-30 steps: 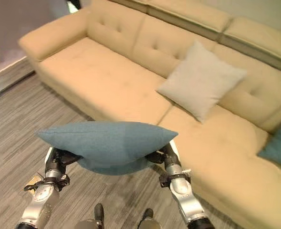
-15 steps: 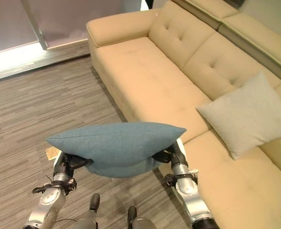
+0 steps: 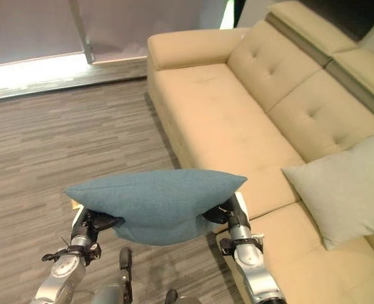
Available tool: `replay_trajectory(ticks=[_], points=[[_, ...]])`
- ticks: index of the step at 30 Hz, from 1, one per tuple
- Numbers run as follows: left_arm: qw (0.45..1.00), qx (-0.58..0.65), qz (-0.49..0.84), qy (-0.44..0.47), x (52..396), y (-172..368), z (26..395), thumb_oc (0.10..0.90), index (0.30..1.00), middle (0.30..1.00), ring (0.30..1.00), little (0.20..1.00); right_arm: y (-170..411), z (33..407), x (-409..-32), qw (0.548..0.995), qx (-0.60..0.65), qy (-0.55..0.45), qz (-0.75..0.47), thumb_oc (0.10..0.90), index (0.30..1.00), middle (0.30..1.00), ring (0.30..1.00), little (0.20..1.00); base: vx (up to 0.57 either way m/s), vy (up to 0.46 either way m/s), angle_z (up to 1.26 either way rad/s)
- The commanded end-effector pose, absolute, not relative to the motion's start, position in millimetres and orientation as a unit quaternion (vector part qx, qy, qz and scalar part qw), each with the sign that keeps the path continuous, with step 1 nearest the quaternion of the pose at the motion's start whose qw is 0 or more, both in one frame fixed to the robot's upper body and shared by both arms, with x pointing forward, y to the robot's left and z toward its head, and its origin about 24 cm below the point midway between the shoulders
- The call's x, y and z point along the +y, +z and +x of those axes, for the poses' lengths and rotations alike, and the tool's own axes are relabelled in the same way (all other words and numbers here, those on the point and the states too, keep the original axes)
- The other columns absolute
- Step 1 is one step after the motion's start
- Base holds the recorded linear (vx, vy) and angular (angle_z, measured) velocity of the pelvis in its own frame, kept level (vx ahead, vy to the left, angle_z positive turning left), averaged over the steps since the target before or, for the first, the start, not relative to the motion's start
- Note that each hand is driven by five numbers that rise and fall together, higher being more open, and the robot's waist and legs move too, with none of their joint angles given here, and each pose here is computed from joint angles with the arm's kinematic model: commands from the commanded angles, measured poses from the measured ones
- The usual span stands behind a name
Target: Pick up all the scattered cushions and arrange them neatly on the sofa.
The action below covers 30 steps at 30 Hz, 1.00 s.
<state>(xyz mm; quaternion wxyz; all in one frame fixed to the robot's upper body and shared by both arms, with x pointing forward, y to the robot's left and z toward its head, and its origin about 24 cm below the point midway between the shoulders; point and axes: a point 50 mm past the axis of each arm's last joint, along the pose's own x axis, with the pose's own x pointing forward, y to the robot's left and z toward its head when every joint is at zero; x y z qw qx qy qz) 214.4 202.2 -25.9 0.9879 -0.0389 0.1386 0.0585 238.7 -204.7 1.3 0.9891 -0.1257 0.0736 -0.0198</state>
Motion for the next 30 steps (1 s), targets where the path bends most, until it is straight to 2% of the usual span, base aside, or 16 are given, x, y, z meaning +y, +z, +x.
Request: replay_trajectory(ticks=[1,13,20,30], points=[[0.996,-0.052,-0.057,-0.033,172.5,49.8,249.9,0.400,0.300,0.300,0.300,0.300,75.9,271.6,-165.0,0.988,-0.127,0.039,-0.077,0.400,0.300,0.300,0.300,0.300,0.09,0.103,-0.09],[0.994,-0.074,-0.046,-0.061,158.2,59.0,259.0,0.400,0.300,0.300,0.300,0.300,73.0,271.0,-169.3,0.988,-0.115,0.053,-0.093,0.400,0.300,0.300,0.300,0.300,0.29,0.086,-0.02],[0.994,-0.056,-0.049,-0.084,149.3,50.4,252.2,0.400,0.300,0.300,0.300,0.300,61.0,258.8,-193.6,0.988,-0.089,0.026,-0.127,0.400,0.300,0.300,0.300,0.300,0.38,-0.111,0.53],[0.994,-0.050,-0.047,-0.088,153.6,51.1,249.2,0.400,0.300,0.300,0.300,0.300,58.0,256.7,-205.0,0.989,-0.074,0.004,-0.125,0.400,0.300,0.300,0.300,0.300,0.23,-0.092,0.13]])
